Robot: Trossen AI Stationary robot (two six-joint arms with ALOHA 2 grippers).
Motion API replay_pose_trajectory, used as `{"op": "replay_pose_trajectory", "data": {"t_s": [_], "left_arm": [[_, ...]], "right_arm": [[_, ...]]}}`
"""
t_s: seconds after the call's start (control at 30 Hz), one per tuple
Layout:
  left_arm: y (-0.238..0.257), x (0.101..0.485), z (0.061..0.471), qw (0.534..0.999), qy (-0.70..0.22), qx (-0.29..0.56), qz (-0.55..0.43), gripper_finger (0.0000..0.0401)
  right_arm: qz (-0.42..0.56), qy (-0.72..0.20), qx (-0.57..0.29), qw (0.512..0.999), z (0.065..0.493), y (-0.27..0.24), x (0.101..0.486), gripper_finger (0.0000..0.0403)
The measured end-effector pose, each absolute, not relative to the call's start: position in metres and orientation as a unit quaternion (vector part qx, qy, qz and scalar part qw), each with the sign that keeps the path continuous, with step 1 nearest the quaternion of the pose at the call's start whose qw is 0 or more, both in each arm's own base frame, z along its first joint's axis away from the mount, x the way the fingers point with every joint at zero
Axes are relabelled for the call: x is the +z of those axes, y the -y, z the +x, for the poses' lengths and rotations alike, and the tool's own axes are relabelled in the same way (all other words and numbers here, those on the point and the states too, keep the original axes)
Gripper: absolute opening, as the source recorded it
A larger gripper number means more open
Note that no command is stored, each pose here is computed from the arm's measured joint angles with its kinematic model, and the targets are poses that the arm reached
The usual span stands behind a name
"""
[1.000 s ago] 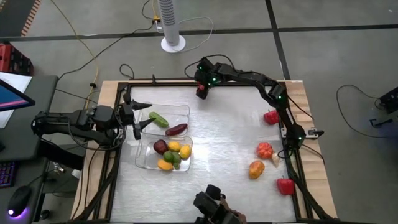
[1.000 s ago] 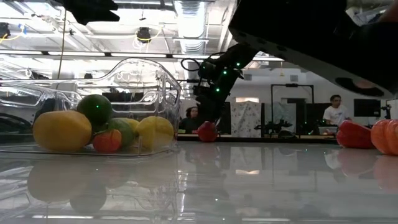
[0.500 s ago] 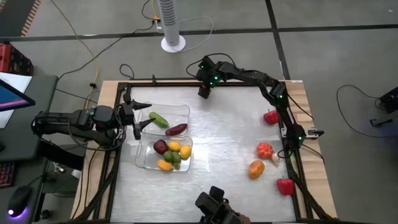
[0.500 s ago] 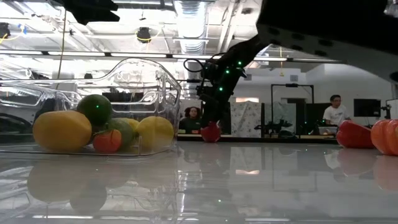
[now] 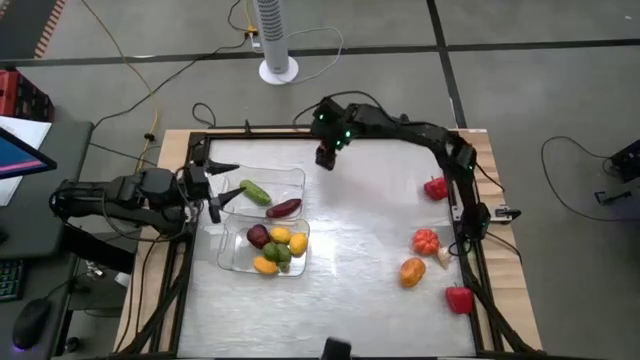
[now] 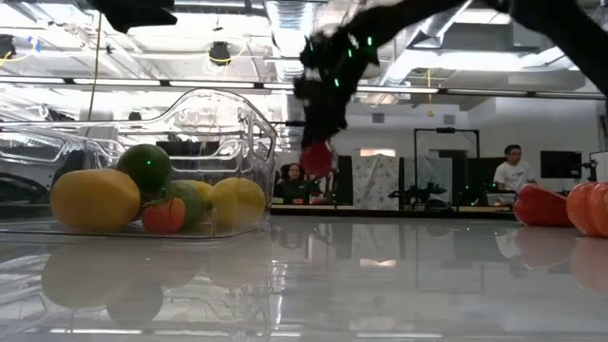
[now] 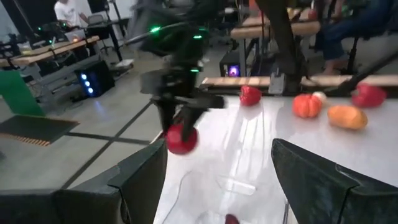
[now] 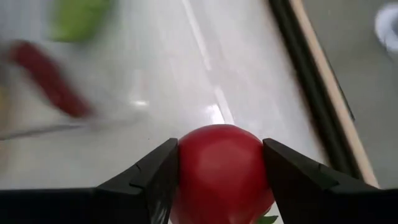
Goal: Sort produce into baskets
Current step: Put the red tomato into the bottom transparent bin, then put the brown potato into the top transparent bin
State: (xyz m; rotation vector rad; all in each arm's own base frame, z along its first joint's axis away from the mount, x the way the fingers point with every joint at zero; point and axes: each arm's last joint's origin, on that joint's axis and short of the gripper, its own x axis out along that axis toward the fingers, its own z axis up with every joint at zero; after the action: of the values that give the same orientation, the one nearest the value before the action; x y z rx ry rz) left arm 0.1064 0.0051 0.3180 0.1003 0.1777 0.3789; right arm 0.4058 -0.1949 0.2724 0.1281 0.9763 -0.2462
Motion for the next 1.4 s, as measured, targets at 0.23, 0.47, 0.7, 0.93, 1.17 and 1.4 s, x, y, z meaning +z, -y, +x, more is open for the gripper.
{"op": "replay_pose_trajectory", "data": {"t_s": [0.23, 0.47, 0.7, 0.93, 1.17, 1.4], "left_arm": [[-0.004, 0.327, 0.092, 0.989, -0.030, 0.144, 0.010, 0.0275], [-0.002, 0.327, 0.092, 0.993, -0.028, 0.115, -0.005, 0.0275], [-0.002, 0.327, 0.092, 0.993, -0.028, 0.114, -0.001, 0.0275], [-0.002, 0.327, 0.092, 0.993, -0.029, 0.114, 0.005, 0.0275], [-0.002, 0.327, 0.092, 0.993, -0.029, 0.114, 0.007, 0.0275], [-0.002, 0.329, 0.092, 0.993, -0.020, 0.114, 0.005, 0.0275]], "right_arm": [[-0.007, -0.377, -0.035, 0.925, 0.434, 0.105, 0.313, 0.0246], [-0.055, -0.319, -0.001, 0.946, 0.458, 0.047, 0.315, 0.0246], [-0.057, -0.311, 0.001, 0.949, 0.461, 0.034, 0.315, 0.0246], [0.003, -0.309, 0.072, 0.948, 0.461, 0.016, 0.315, 0.0246], [0.021, -0.323, 0.120, 0.938, 0.460, -0.023, 0.305, 0.0259], [0.021, -0.336, 0.093, 0.937, 0.459, -0.042, 0.297, 0.0319]]}}
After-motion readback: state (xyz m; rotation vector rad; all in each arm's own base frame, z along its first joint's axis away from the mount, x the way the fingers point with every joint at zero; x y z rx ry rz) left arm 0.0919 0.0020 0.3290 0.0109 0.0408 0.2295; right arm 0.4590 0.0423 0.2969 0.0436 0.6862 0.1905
